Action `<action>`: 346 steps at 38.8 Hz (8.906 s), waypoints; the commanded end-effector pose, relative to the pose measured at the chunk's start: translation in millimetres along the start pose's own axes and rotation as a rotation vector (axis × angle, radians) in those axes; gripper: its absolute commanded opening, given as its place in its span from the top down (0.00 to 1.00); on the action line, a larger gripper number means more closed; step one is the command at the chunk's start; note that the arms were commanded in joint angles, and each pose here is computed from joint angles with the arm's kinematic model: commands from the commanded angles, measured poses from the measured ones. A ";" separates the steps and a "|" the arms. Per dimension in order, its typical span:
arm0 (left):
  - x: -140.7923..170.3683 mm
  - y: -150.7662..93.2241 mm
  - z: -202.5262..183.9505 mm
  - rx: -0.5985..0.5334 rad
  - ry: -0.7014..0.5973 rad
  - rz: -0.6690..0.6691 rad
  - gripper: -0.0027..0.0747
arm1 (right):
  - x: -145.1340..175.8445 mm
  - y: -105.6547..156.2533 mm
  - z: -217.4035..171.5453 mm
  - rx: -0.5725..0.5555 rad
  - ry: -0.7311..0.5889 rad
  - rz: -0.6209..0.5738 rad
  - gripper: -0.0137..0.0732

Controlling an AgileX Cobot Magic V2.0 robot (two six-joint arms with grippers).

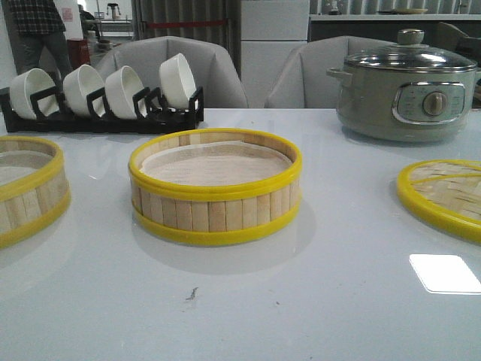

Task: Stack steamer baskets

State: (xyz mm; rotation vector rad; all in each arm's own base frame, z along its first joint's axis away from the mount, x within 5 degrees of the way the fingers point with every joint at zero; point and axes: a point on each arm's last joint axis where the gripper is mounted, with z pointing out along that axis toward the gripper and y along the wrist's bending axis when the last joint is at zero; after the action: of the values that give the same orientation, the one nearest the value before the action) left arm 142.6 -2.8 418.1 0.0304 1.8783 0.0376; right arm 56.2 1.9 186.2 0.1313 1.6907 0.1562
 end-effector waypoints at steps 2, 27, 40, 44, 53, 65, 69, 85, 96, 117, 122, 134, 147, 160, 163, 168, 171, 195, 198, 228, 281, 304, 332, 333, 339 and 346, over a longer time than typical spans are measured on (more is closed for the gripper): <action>-18.3 -0.7 -8.2 0.014 -0.135 -0.009 0.86 | -13.6 1.7 -3.2 -0.011 -0.120 -0.002 0.78; -18.9 -0.8 -8.3 0.015 -0.142 -0.009 0.86 | -18.3 1.9 -3.9 -0.005 -0.173 -0.093 0.78; -15.9 -0.5 -7.9 0.012 -0.108 -0.009 0.86 | -43.7 6.4 -12.0 -0.045 -0.426 -0.054 0.78; -15.5 -0.5 -7.8 0.011 -0.104 -0.009 0.86 | -72.1 11.7 -23.5 -0.067 -0.444 0.031 0.78; -15.4 -0.6 -7.8 0.012 -0.103 -0.010 0.86 | -135.2 22.7 -16.0 0.006 -0.125 -0.059 0.78; -16.3 -10.9 -8.7 0.081 -0.114 0.018 0.86 | -150.0 23.9 55.6 0.052 0.167 -0.061 0.78; -15.9 -11.6 -8.7 0.087 -0.109 0.018 0.86 | -151.6 24.2 64.2 0.049 0.155 -0.060 0.78; -12.2 -11.2 -8.4 0.083 -0.068 0.018 0.86 | -171.6 28.4 65.4 0.009 -0.067 -0.063 0.78; -11.9 -12.1 -8.4 0.093 -0.064 0.003 0.86 | -172.4 28.6 65.4 0.008 -0.076 -0.063 0.78; -9.8 -15.1 0.5 0.110 -0.035 0.052 0.62 | -155.5 25.0 79.6 0.036 0.089 -0.062 0.30; -5.1 -18.2 19.2 0.113 0.038 0.056 0.35 | -156.9 25.3 79.7 0.033 0.074 -0.062 0.31; 19.4 -37.7 99.2 0.177 0.273 -0.039 0.31 | -156.9 25.3 79.7 0.033 0.074 -0.062 0.31; 58.2 -65.1 182.8 0.218 0.429 -0.083 0.31 | -156.9 25.3 79.7 0.033 0.074 -0.062 0.31; 68.3 -99.2 231.0 0.270 0.501 -0.038 0.31 | -156.6 25.2 79.7 0.034 0.077 -0.062 0.31; 71.1 -100.0 237.6 0.267 0.512 -0.035 0.31 | -156.4 25.2 79.7 0.034 0.080 -0.062 0.31; 78.2 -100.8 244.3 0.261 0.532 -0.018 0.31 | -156.0 25.1 79.6 0.035 0.084 -0.062 0.31; 84.0 -101.7 248.8 0.259 0.551 -0.016 0.31 | -156.0 25.1 79.6 0.035 0.084 -0.062 0.31; 108.3 -91.9 270.7 0.213 0.617 -0.006 0.31 | -155.2 24.9 79.6 0.036 0.092 -0.062 0.31; 114.1 -90.1 273.8 0.207 0.644 -0.007 0.31 | -154.8 24.9 79.5 0.037 0.097 -0.062 0.31; 117.3 -91.1 278.8 0.206 0.675 0.002 0.84 | -154.3 24.7 79.5 0.038 0.102 -0.062 0.31; 39.2 -329.1 212.4 0.713 0.439 0.266 0.85 | -154.3 24.8 79.5 0.038 0.102 -0.061 0.31; 48.8 -332.6 218.6 0.706 0.478 0.281 0.85 | -154.3 24.8 79.5 0.038 0.102 -0.061 0.31; 14.7 -329.1 211.9 0.684 0.397 0.325 0.40 | -153.7 24.6 79.4 0.039 0.110 -0.061 0.31; 11.7 -328.9 210.9 0.685 0.393 0.324 0.40 | -153.6 24.6 79.4 0.039 0.110 -0.061 0.31; -8.1 -326.3 202.8 0.688 0.375 0.317 0.40 | -153.2 24.5 79.3 0.040 0.115 -0.061 0.31; -36.7 -307.2 194.3 0.667 0.313 0.288 0.70 | -152.9 24.5 79.3 0.041 0.119 -0.061 0.31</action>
State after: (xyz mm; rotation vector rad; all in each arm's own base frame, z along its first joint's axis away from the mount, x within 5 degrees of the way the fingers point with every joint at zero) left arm 346.6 -329.3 316.8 0.8738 2.2755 -0.3601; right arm 151.3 1.7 310.3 0.1242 1.9291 0.0987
